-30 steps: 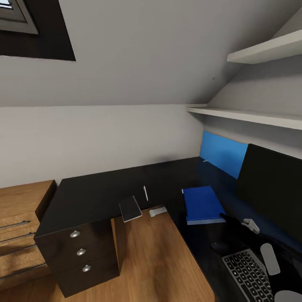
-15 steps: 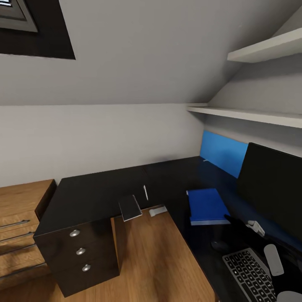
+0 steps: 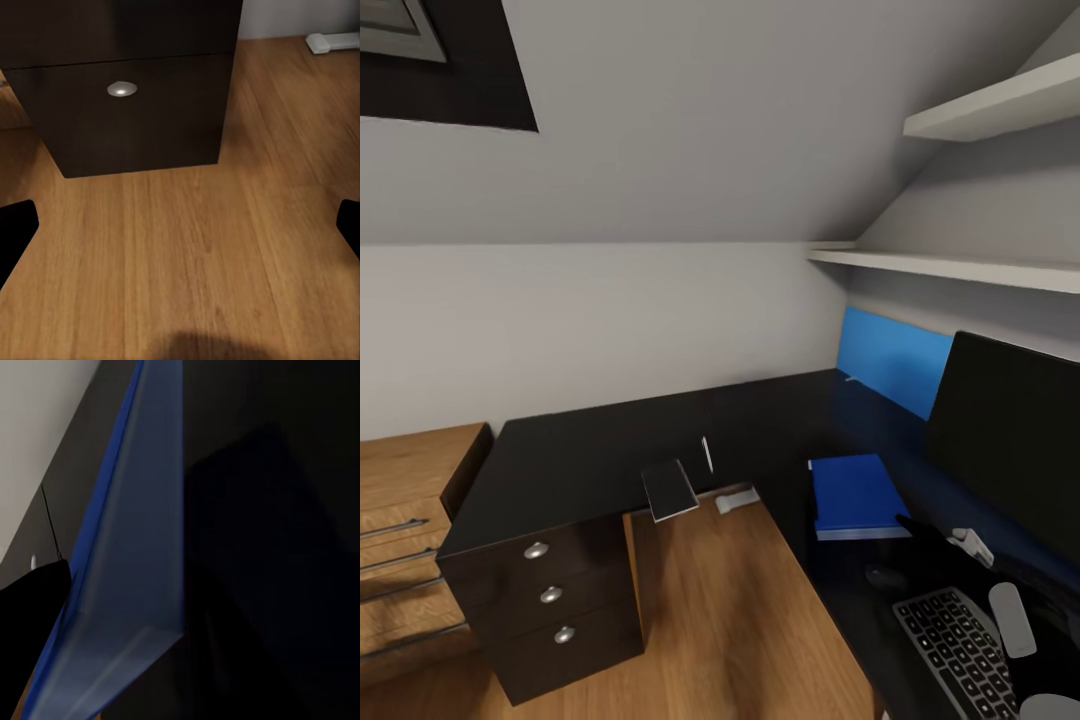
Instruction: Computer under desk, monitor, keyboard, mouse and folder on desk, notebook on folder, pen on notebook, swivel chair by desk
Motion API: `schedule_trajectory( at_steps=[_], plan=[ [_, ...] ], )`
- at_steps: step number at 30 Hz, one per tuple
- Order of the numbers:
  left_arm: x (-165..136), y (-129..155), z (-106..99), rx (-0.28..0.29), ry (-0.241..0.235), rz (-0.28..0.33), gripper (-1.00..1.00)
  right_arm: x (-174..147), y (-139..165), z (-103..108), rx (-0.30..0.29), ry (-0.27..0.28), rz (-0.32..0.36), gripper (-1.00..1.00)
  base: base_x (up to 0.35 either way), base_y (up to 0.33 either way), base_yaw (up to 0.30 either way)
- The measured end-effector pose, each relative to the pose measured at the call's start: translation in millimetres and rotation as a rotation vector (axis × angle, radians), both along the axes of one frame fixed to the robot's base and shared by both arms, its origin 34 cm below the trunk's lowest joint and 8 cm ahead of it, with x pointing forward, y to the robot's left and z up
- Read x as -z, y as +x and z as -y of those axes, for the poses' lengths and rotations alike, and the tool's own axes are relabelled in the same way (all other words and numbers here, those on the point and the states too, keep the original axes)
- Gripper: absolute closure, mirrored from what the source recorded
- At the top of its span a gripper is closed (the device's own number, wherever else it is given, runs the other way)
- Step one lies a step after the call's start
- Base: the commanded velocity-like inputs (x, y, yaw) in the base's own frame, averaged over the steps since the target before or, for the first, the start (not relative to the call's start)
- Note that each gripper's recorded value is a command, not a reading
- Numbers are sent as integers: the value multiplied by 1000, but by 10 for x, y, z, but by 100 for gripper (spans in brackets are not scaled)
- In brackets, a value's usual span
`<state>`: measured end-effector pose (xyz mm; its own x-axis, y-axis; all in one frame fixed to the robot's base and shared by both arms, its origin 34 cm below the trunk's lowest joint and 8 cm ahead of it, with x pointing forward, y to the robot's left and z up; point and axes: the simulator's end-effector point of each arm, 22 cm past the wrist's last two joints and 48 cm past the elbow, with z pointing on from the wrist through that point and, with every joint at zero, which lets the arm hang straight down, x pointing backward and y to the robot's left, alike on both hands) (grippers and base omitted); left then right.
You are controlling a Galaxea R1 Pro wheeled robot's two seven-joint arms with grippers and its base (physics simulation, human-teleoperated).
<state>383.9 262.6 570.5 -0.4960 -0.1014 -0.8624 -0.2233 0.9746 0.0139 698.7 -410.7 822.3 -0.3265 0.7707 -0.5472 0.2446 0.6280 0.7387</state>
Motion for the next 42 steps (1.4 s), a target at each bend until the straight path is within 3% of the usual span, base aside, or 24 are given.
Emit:
schedule_trajectory(
  at_steps=[10,42],
  plan=[
    [164,-2,4,2,-1,1,-100,189,-8,-22,2,22,-1,100,0,0,0],
    [154,13,16,22,1,7,-100,191,-8,-22,4,24,0,100,16,0,0]
  ],
)
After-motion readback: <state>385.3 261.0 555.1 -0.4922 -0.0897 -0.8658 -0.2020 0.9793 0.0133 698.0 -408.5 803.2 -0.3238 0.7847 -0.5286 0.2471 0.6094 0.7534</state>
